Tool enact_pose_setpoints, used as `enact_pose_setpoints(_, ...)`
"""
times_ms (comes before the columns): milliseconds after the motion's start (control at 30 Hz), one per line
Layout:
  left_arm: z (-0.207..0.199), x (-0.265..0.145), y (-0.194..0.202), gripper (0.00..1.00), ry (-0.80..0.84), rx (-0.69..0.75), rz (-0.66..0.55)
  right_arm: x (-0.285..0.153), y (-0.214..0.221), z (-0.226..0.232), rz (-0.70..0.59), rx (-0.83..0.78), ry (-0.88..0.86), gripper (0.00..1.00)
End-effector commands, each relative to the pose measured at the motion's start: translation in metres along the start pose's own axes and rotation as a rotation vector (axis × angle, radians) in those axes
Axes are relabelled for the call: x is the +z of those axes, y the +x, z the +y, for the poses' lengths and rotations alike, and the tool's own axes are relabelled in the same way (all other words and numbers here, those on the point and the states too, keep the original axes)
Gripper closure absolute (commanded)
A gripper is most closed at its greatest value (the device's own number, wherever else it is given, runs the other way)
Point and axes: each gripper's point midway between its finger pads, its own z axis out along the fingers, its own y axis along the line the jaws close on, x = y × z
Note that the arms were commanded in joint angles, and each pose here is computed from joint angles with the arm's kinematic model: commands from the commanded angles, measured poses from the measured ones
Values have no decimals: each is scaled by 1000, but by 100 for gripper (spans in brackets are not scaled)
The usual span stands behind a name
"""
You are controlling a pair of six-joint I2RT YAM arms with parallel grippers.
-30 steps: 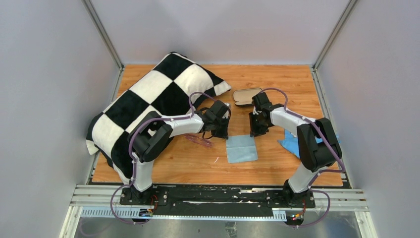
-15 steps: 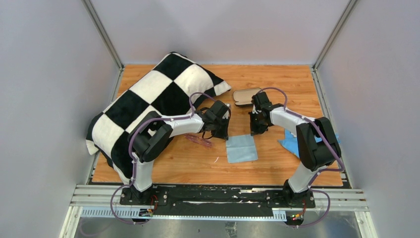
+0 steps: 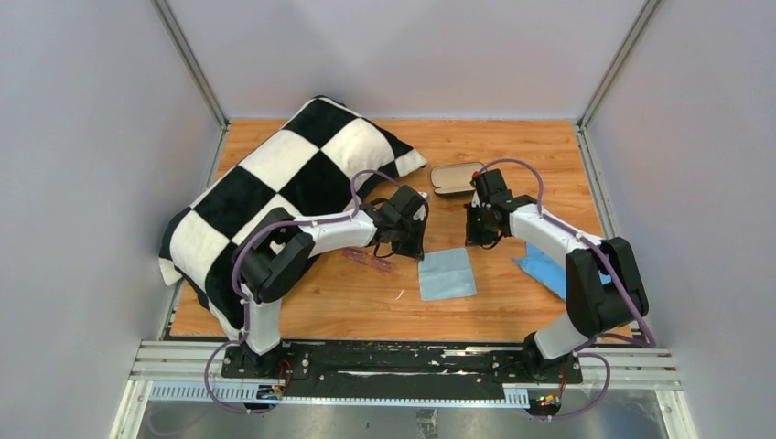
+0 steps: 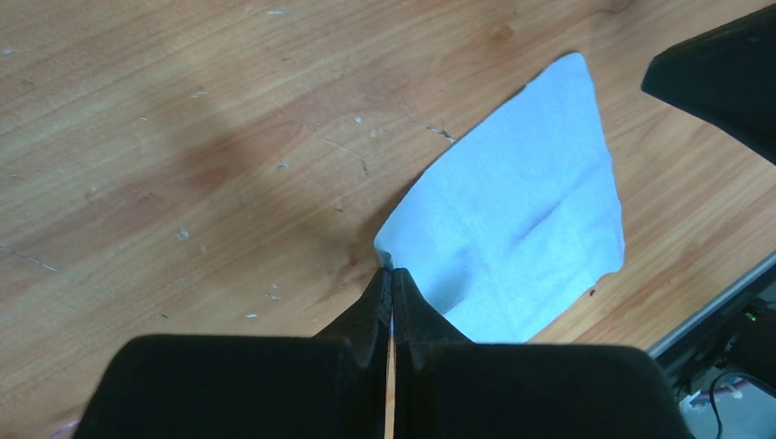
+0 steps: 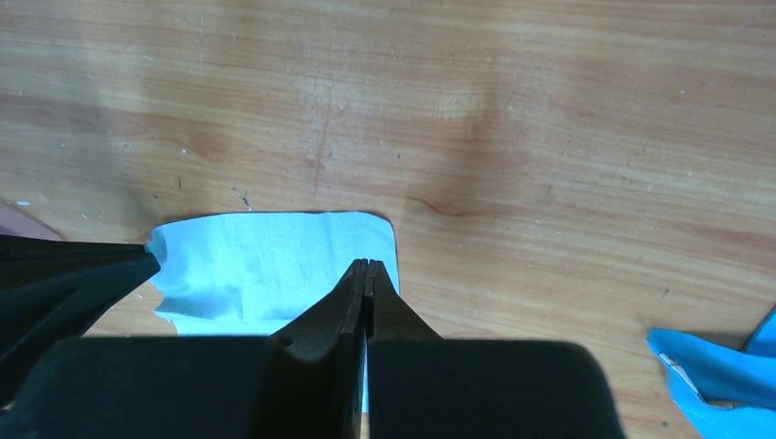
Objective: Organize the sunglasses
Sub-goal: Fold the glasses cleaning cloth at the center of the board.
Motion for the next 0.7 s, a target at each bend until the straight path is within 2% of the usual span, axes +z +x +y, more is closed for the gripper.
enact_pose_setpoints(0,-14,-14,-3,100,24,34,-20,-6,14,0,23,11,-1,100)
enact_pose_setpoints(67,-15,-14,-2,100,25,40,-17,-3,16,0,37,4,-2,100)
enact_pose_setpoints(100,-14,-14,-2,100,23,42,-17,-1,17,-1,45,0,0,97)
enact_pose_setpoints(200,-12,-14,-3,100,7,47,-20,6,16,-2,61,-13,14,71)
enact_pose_setpoints(267,-10,-14,-4,100,-4,53,-21,11,16,-3,74,-26,22,64)
enact_pose_setpoints(533,-9,-8,-3,100,-9,56,-7,30,14,1,95,-63,46,61)
enact_pose_setpoints(667,-11,-5,-2,100,2,57,9,37,18,0,117,-71,53,67)
